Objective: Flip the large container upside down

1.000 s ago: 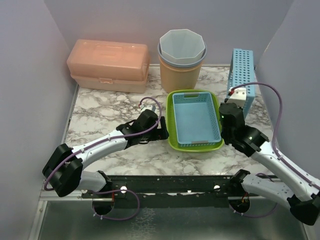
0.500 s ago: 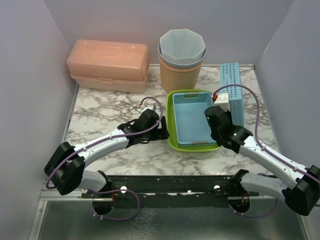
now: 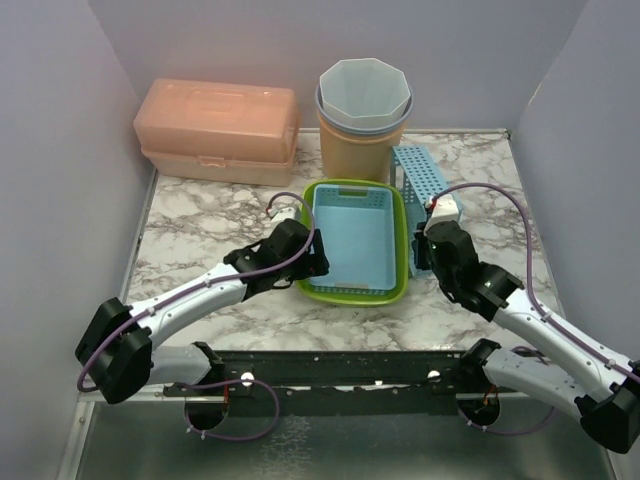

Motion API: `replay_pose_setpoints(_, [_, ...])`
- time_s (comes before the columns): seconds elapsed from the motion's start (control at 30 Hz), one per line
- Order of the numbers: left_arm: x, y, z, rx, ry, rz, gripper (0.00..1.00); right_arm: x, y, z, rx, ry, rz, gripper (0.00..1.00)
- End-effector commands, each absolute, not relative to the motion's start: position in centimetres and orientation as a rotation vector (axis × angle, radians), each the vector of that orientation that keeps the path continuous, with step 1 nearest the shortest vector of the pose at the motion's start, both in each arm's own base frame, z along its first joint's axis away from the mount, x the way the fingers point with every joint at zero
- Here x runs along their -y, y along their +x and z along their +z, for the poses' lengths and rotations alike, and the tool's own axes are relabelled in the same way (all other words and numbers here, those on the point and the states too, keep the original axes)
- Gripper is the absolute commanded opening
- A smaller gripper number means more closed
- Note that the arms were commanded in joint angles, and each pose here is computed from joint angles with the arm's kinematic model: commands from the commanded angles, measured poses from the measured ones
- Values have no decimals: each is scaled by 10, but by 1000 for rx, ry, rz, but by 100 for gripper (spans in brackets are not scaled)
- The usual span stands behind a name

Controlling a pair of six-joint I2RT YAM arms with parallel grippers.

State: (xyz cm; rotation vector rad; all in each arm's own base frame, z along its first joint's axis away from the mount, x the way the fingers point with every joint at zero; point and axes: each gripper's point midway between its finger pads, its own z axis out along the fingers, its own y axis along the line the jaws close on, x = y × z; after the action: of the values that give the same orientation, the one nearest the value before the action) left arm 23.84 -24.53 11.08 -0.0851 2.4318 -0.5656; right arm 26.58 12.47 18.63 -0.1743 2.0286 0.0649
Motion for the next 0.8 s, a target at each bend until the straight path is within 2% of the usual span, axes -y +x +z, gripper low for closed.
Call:
replay_pose_setpoints(0.0, [214, 247, 123, -2348, -217, -434, 99, -143, 273, 202, -1999, -95, 180, 1])
replay_pose_setpoints(0.23, [200, 245, 138, -2285, -259, -428, 99, -74, 282, 220, -1904, 70, -247, 1])
replay_pose_setpoints(0.4, [197, 244, 138, -2280, -269, -424, 99, -40, 278, 233, -1857, 34, -526, 1])
replay_pose_setpoints(0.57, [201, 245, 137, -2294, -246, -425, 99, -37, 276, 213, -1907, -51, -608, 1])
replay_pose_setpoints(0.77, [206, 246, 139, -2301, -240, -438, 99, -61, 279, 165, -2033, -222, -527, 1])
